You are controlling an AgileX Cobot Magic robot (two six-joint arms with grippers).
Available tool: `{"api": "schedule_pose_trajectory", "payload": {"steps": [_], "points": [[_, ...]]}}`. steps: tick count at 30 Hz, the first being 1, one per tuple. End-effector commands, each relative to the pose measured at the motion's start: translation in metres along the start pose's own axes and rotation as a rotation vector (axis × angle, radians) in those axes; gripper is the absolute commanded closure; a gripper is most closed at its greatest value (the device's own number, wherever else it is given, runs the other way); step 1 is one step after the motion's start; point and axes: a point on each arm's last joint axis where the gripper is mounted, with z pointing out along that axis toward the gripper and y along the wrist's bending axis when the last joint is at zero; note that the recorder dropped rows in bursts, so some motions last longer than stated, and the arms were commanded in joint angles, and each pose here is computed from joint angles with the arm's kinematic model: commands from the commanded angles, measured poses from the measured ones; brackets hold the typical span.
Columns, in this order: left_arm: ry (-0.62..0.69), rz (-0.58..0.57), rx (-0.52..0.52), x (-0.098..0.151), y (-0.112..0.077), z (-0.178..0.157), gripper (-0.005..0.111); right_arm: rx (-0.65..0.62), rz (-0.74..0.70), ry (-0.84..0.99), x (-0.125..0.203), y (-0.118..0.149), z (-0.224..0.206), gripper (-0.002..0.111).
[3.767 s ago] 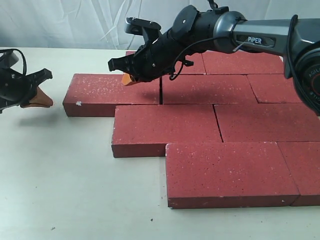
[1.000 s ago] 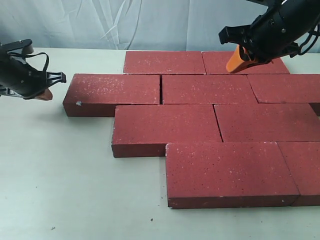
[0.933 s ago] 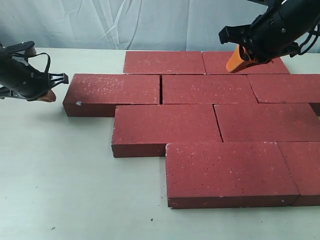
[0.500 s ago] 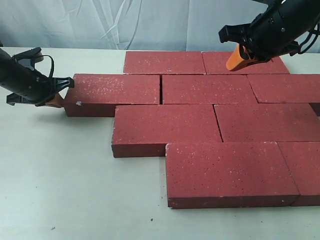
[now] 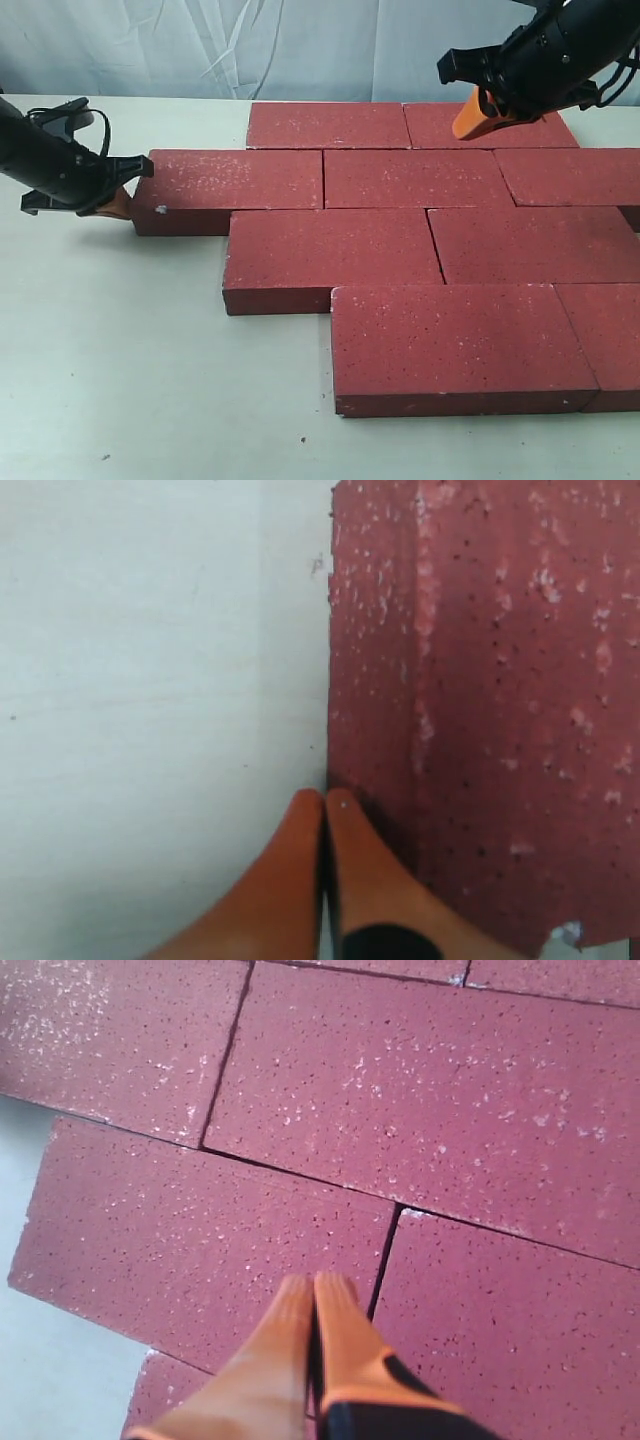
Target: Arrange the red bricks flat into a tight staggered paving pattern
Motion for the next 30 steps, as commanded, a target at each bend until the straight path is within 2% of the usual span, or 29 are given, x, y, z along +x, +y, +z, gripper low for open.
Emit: {"api": "schedule_pose_trajectory", "payload": {"steps": [1,8,13,17,24,30], "points": [[-0.020,-0.012,-0.013,-0.004,0.007,-0.001,0.107,0.008,0.002,-0.020,-0.001,-0.001,-0.004,0.109],[-0.050,-0.040,-0.019,-0.010,0.022,-0.020,0.107,0.012,-0.001,-0.019,-0.001,-0.001,-0.004,0.109],[-0.055,-0.032,0.000,-0.013,0.022,-0.041,0.107,0.012,-0.001,-0.019,-0.001,-0.001,-0.004,0.109],[-0.041,0.017,0.014,-0.012,0.012,-0.060,0.107,0.011,-0.001,-0.015,0.000,-0.001,-0.004,0.109],[-0.077,-0.018,0.022,-0.011,-0.012,-0.108,0.107,0.000,-0.001,0.021,0.003,0.000,-0.004,0.109],[-0.145,0.017,-0.016,0.002,-0.046,-0.159,0.107,-0.005,-0.002,0.036,0.004,0.001,-0.004,0.109]]}}
